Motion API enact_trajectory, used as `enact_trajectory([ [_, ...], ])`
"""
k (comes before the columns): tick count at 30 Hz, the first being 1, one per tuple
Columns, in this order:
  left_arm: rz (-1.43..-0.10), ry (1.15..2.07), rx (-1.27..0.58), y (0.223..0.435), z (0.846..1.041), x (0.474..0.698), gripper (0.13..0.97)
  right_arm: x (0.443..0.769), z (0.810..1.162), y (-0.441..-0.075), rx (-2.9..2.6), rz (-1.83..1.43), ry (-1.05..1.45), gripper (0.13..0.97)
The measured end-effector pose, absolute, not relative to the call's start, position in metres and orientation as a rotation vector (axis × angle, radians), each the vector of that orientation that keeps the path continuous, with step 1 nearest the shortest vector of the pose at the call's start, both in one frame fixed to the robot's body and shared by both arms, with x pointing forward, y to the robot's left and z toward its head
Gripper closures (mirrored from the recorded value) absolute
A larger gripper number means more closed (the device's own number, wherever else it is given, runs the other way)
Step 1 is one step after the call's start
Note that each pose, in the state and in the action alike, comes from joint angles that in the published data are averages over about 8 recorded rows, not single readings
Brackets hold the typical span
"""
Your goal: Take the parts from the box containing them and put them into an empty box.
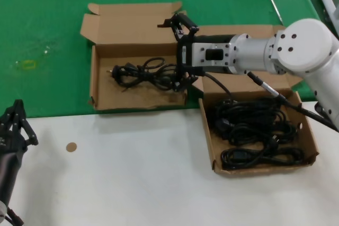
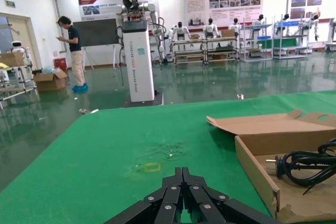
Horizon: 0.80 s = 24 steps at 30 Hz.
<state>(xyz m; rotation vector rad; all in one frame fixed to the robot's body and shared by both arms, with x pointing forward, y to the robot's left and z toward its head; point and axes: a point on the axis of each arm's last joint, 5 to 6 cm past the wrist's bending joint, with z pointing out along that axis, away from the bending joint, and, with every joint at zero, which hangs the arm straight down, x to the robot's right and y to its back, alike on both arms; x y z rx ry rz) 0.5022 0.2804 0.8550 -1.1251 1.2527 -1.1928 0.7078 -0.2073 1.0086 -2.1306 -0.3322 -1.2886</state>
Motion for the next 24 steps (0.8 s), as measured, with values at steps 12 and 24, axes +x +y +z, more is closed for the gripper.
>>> enact_trajectory([
  [12,-1.193,1.253,-1.125,0.28,0.855,0.502,0.928,0.704,1.003,-0.207,-2.108,-1.288,-0.299,0.157],
  [24,-1.193,1.253,-1.125,0.28,0.855,0.502,0.841,0.685,0.974,-0.207,-1.987,-1.282,-0.1,0.13],
])
